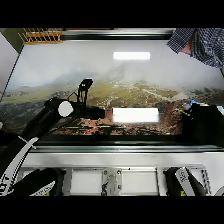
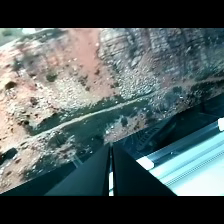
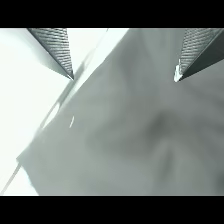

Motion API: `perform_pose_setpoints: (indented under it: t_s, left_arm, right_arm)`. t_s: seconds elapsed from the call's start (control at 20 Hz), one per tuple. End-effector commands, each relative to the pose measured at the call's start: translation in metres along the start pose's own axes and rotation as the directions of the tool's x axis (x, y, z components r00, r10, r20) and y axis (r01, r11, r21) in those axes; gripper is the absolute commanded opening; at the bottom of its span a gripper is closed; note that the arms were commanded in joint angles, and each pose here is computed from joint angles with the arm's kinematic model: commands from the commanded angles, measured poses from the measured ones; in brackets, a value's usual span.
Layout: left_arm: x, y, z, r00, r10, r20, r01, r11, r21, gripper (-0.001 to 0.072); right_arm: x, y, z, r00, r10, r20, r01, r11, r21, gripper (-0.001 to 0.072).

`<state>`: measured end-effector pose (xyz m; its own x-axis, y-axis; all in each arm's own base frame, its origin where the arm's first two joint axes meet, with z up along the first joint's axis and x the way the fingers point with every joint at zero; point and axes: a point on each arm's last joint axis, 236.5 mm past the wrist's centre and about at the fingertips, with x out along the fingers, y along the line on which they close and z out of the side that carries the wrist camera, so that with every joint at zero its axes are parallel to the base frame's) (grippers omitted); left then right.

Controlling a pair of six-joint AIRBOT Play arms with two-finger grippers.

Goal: Fold the clothes and pants, and hang the long-sleeved shirts on hangers.

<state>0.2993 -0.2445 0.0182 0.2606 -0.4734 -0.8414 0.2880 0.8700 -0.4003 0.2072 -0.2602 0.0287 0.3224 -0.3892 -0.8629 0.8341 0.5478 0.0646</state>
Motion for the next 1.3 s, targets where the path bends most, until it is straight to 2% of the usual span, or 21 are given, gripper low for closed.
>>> perform_pose_setpoints:
  t_s: [0.0,0.1,0.2,0.35,0.5,0.65,1.0,1.05,1.1,1.25]
  left_arm:
    - [0.000,0.000,-0.001,1.000,0.001,-0.003,-0.001,1.000,0.002,0.0010]
    - [0.000,0.000,0.002,1.000,-0.001,0.007,0.001,1.000,0.002,0.0010]
    - [0.000,0.000,0.003,1.000,-0.001,0.010,0.001,1.000,0.002,0.0010]
    - [0.000,0.000,0.002,1.000,0.000,0.009,0.000,1.000,0.002,0.0010]
    - [0.000,0.000,0.002,1.000,-0.001,0.009,0.001,1.000,0.002,0.0010]
    - [0.000,0.000,0.002,1.000,-0.001,0.009,0.001,1.000,0.002,0.0010]
    - [0.000,0.000,0.002,1.000,-0.001,0.009,0.001,1.000,0.002,0.0010]
    - [0.000,0.000,0.002,1.000,-0.001,0.010,0.001,1.000,0.002,0.0010]
    - [0.000,0.000,0.002,1.000,-0.001,0.010,0.001,1.000,0.002,0.0010]
    - [0.000,0.000,0.002,1.000,-0.001,0.010,0.001,1.000,0.002,0.0010]
  right_arm:
    - [-0.057,0.074,0.033,0.962,0.221,0.158,-0.193,0.966,-0.174,0.0698]
    - [-0.083,0.153,0.002,0.896,0.436,0.084,-0.391,0.865,-0.315,0.0698]
    - [-0.106,0.223,-0.053,0.814,0.577,-0.071,-0.540,0.705,-0.460,0.0698]
    - [-0.141,0.287,-0.149,0.710,0.635,-0.305,-0.658,0.444,-0.608,0.0698]
    - [-0.166,0.315,-0.210,0.641,0.636,-0.430,-0.703,0.262,-0.661,0.0699]
    - [-0.171,0.321,-0.232,0.624,0.621,-0.474,-0.715,0.209,-0.668,0.0698]
    - [-0.169,0.322,-0.234,0.625,0.617,-0.478,-0.715,0.209,-0.667,0.0688]
    - [-0.169,0.322,-0.234,0.625,0.617,-0.478,-0.716,0.209,-0.666,0.0626]
    - [-0.170,0.322,-0.234,0.625,0.618,-0.477,-0.715,0.208,-0.667,0.0041]
    - [-0.170,0.322,-0.234,0.625,0.618,-0.477,-0.715,0.208,-0.667,0.0041]
